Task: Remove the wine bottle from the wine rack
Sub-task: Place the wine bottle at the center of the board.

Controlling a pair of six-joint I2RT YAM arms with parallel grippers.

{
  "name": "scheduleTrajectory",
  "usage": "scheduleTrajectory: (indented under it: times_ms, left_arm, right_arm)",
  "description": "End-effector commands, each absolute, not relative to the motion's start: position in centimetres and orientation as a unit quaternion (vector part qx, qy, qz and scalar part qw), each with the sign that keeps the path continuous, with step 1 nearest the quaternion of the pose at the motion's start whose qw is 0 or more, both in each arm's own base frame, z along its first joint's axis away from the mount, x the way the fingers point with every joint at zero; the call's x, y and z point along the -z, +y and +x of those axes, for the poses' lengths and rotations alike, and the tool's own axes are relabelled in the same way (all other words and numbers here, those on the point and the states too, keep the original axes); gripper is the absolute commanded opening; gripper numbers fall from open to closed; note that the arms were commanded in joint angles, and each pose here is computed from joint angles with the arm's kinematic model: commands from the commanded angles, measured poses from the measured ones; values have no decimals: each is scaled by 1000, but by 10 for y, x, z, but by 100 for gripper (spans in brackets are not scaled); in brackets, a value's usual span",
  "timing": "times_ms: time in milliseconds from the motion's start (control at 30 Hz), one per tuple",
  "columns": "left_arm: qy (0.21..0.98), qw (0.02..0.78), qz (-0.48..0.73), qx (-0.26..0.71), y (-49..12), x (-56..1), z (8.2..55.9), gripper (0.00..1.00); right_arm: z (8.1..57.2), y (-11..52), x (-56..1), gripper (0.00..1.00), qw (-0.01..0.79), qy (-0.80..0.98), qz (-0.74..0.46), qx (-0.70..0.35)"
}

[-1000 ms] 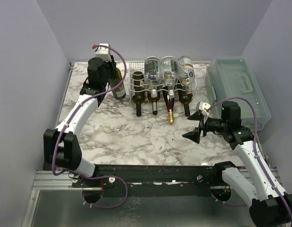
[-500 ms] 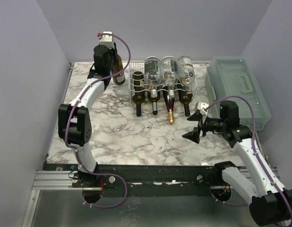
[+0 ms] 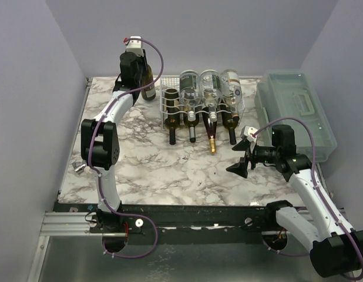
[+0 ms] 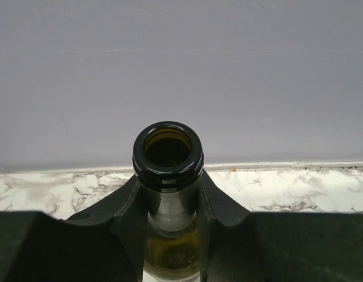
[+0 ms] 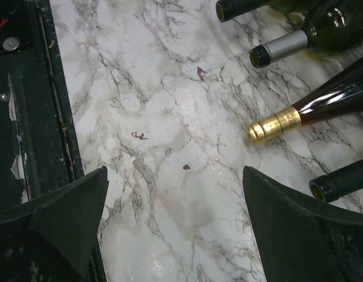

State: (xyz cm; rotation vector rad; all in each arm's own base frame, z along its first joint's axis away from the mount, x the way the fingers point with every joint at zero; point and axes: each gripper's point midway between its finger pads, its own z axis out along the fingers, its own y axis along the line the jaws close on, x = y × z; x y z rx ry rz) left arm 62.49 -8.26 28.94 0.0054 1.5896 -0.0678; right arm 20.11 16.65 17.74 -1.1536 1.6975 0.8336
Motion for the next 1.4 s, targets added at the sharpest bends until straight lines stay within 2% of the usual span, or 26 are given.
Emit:
scheduleTrajectory:
  times_ms: [0,267,400,633,733,833,967,1167,1367]
  left_arm:
    - [644,764,-2,36,-81,-352,636,0]
    - [652,758,-7,17,-76,-337,646,0]
    - [654,757,-6,14,-76,-334,647,5]
    - [661,750,-4,12,-76,-326,648,28]
    - [664,748,-2,13,-76,-324,646,43]
    - [664,747,-4,12,-75,-325,644,65]
    - [661,750,2,5,-74,-334,639,82]
    - [653,757,-17,-3,-64,-358,616,99]
    - [663,747,-48,19,-57,-365,574,99]
  right_arm:
    - [204,163,-174,100,444,693,-466,-325]
    - [204,163,-172,100,439,694,-468,-326]
    - [204,163,-170,100,436,696,-467,-327]
    - [204,163,-169,100,435,696,-468,-327]
    - [204,162,-169,100,435,697,-467,-327]
    - [205,162,-169,99,436,697,-467,-326]
    - [205,162,-169,100,437,697,-467,-325]
    - [205,162,-169,99,440,696,-467,-322]
    - [205,161,-170,100,446,694,-466,-318]
